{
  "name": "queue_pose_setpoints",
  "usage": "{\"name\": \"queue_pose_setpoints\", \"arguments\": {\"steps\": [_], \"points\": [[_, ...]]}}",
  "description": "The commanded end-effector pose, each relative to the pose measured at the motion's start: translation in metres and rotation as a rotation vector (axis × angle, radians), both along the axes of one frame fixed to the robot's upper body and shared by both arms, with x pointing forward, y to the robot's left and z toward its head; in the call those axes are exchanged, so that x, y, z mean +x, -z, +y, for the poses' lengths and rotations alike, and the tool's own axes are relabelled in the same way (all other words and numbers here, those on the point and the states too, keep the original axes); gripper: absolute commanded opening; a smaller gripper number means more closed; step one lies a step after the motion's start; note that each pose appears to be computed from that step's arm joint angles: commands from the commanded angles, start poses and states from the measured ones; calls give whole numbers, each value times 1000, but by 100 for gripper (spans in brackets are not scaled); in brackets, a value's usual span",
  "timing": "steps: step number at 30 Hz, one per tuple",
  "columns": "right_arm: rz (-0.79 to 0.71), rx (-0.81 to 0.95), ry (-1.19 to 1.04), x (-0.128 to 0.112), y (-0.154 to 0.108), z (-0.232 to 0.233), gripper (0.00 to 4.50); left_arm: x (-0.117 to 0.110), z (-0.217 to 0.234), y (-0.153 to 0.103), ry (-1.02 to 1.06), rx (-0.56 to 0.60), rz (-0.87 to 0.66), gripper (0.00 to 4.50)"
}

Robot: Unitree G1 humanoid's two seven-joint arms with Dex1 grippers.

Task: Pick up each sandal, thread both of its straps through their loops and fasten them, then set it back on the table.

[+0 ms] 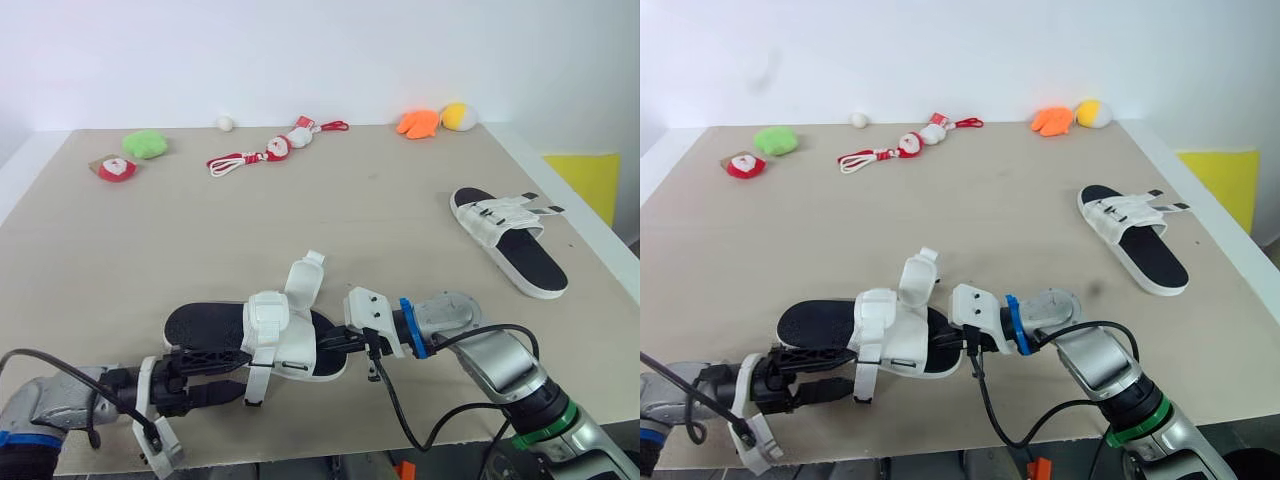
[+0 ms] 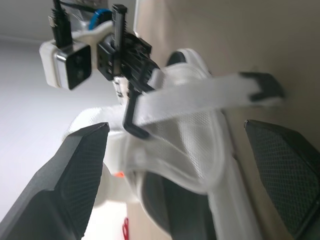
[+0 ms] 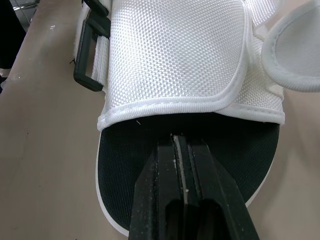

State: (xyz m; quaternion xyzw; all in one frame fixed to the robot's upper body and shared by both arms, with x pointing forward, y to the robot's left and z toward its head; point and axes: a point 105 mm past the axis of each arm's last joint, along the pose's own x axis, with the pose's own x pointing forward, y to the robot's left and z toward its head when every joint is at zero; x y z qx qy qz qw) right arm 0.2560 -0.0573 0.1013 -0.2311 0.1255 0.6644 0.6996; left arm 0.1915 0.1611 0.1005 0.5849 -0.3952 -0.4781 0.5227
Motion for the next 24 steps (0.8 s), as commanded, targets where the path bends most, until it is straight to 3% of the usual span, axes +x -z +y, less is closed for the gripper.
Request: {"name": "queue_pose_setpoints", "arguments": {"steps": [1, 16, 20, 24], "points": [[55, -69, 32, 1, 20, -6, 0, -6, -5, -5, 42, -5, -28, 447], [48, -71, 28, 3, 17, -7, 0, -13, -24, 7, 143, 14, -6, 447], [49, -71, 34, 2, 17, -8, 0, -12, -29, -3, 172, 4, -26, 447], [50, -72, 38, 2, 17, -8, 0, -16, -38, -15, 209, -17, -37, 331]]}}
